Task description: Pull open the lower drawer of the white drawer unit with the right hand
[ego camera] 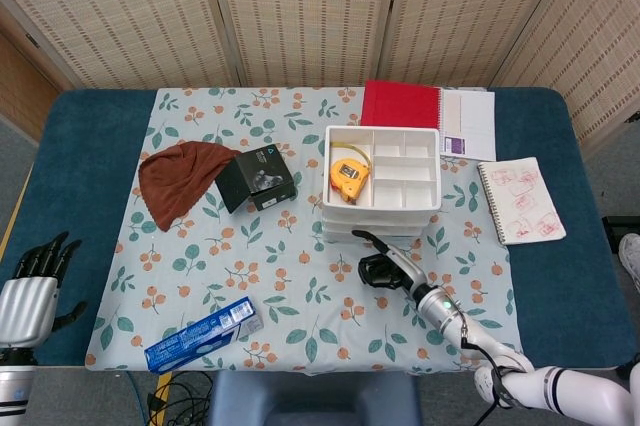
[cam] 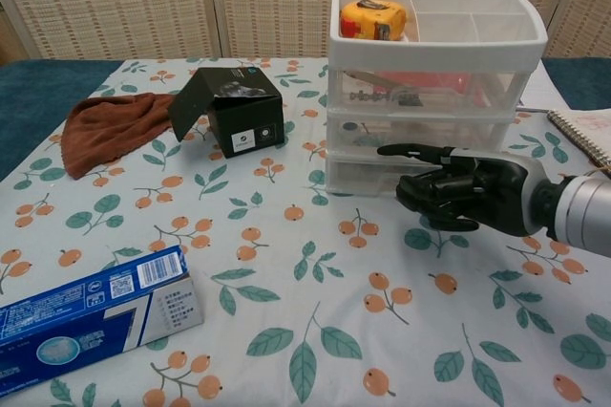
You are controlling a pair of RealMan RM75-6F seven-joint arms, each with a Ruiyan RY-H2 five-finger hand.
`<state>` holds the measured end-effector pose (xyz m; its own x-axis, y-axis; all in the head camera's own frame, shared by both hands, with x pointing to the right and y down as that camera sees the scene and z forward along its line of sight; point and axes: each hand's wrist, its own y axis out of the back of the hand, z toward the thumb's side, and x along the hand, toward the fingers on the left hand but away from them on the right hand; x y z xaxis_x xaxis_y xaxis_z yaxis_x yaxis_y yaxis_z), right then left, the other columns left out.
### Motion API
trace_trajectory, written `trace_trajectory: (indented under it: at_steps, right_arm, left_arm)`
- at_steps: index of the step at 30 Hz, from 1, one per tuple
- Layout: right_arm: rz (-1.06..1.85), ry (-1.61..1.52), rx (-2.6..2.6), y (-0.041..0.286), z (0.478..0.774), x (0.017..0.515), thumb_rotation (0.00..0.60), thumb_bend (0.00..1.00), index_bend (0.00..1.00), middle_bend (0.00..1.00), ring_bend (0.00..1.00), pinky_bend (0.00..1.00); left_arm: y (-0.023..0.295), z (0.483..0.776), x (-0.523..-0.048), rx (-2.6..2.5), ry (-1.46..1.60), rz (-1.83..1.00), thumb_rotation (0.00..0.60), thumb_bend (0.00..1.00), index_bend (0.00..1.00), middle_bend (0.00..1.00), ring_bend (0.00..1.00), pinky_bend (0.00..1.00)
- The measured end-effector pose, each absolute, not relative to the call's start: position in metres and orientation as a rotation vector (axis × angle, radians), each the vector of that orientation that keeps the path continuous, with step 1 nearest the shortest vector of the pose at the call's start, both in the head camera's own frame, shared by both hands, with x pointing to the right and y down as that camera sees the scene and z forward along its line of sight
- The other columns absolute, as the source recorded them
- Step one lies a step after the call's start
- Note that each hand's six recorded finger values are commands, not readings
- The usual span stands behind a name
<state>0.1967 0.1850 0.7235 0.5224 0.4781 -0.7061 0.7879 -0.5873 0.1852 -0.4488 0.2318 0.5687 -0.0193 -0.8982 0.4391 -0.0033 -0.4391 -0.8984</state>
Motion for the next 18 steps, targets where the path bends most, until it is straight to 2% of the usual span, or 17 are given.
trace_trajectory:
  at_steps: [18]
  right_arm:
    - [-0.863,1.064,2.266,0.1844,0.7268,0.2054,0.6,0.59,0.02,0.69,0.86,0.96]
  left_arm:
    - [0.2329,0.5734,-0.4477,-1.546,0.967,-1.559,0.6,0.17,0.13,0.08,0.12,0.13]
